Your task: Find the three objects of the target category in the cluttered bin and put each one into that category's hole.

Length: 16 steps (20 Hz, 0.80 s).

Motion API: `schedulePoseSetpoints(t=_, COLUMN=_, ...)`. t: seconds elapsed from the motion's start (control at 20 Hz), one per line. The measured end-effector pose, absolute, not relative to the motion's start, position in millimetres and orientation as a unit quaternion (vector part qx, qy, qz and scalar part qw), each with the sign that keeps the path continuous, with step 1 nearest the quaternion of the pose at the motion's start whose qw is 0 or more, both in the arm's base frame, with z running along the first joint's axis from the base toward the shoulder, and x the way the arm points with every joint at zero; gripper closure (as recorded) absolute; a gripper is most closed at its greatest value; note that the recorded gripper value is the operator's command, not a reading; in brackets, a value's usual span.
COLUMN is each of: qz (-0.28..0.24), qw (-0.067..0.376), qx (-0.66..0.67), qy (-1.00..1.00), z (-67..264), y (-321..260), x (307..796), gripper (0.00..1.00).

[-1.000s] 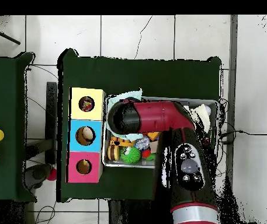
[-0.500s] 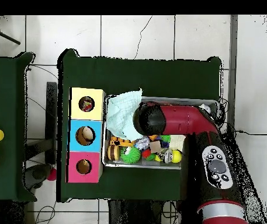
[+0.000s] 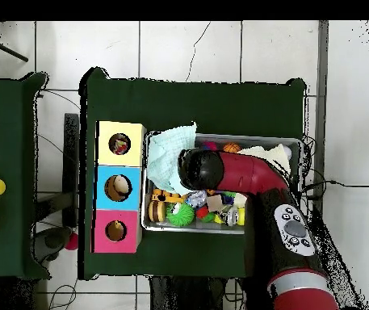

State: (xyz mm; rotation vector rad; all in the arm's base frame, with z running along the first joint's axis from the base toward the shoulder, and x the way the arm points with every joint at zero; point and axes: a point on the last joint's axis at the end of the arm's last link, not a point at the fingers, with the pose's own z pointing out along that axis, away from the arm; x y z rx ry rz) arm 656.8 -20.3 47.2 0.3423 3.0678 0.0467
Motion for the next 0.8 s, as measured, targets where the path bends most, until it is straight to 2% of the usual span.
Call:
schedulePoseSetpoints(t=0.25, qz=0.045, qw=0.008, qx=0.132, qy=0.990, z=42, y=-1, x=651, gripper=1.00)
schedulePoseSetpoints(t=0.3, qz=0.050, qw=0.002, qx=0.138, qy=0.989, z=40, y=2, x=648, gripper=0.00)
schedulePoseSetpoints(t=0.8, qz=0.052, qw=-0.011, qx=0.135, qy=0.989, z=33, y=9, x=637, gripper=0.00)
